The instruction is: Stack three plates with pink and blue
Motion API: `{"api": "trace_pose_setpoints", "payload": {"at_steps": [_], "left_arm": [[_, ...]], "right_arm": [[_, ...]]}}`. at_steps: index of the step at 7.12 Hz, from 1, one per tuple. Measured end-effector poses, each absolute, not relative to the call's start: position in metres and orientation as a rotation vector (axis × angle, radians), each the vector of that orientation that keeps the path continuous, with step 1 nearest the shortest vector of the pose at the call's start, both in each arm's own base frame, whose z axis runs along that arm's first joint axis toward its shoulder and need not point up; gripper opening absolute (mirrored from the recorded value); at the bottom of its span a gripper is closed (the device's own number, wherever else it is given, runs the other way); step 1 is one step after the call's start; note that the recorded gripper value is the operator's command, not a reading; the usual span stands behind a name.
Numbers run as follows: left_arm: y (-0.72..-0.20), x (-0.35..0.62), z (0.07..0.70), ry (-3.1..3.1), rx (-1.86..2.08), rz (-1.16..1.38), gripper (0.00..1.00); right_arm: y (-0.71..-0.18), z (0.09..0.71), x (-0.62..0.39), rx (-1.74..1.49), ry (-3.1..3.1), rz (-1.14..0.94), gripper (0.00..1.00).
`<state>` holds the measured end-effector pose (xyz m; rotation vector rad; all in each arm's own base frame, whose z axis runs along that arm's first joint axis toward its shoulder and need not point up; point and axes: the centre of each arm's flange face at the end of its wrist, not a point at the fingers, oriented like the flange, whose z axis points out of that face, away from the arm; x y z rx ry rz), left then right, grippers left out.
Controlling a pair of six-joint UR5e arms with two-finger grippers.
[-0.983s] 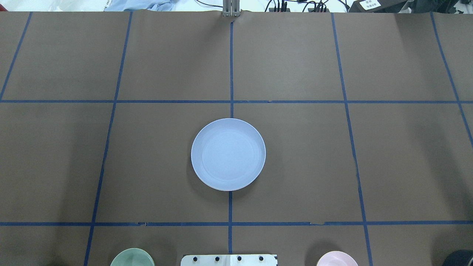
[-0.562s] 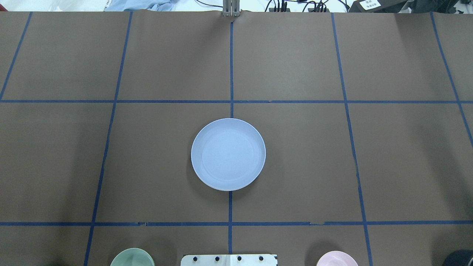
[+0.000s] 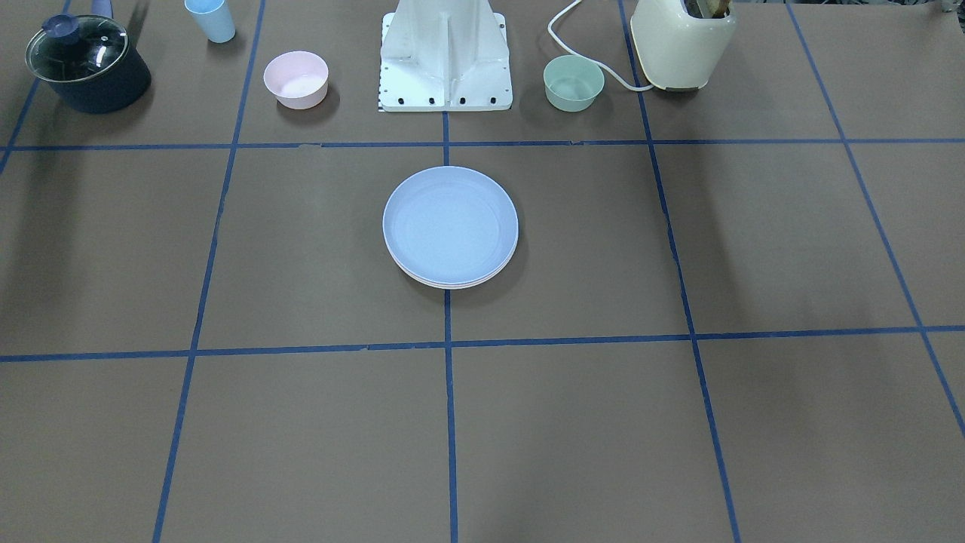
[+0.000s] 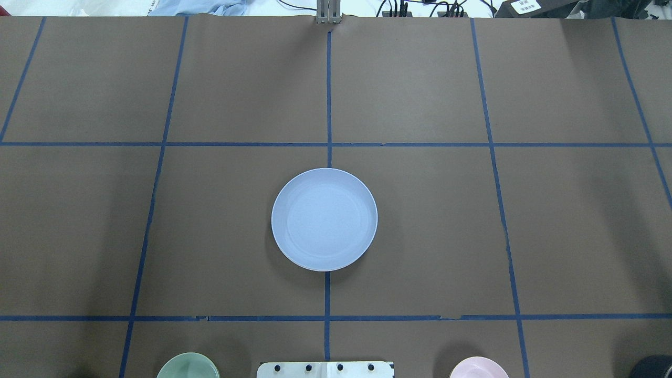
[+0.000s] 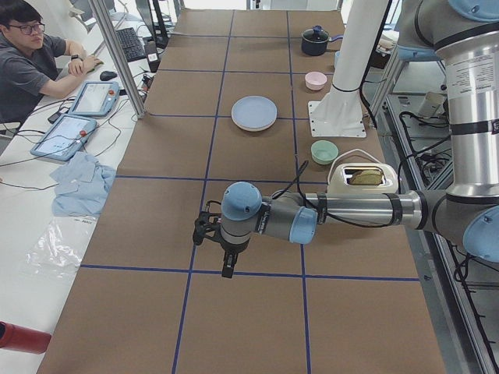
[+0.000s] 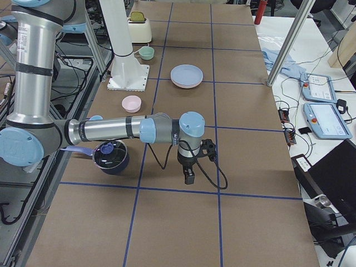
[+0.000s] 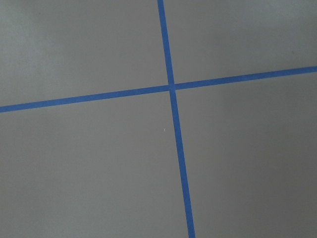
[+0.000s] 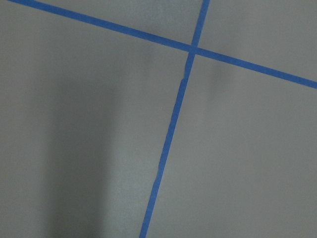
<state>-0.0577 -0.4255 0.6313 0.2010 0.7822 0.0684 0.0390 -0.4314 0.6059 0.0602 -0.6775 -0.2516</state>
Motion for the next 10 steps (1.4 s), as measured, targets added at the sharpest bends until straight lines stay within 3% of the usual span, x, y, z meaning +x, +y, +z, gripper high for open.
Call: {"api": "trace_pose_setpoints", "payload": {"at_steps": [10], "left_arm": [[-0.4238, -0.0576, 0.6329, 0.782, 0.198, 0.067, 1.0]], "right_arm": [[-0.4333, 0.6063, 0.0387, 0.06, -0.679, -0.25, 1.0]]}}
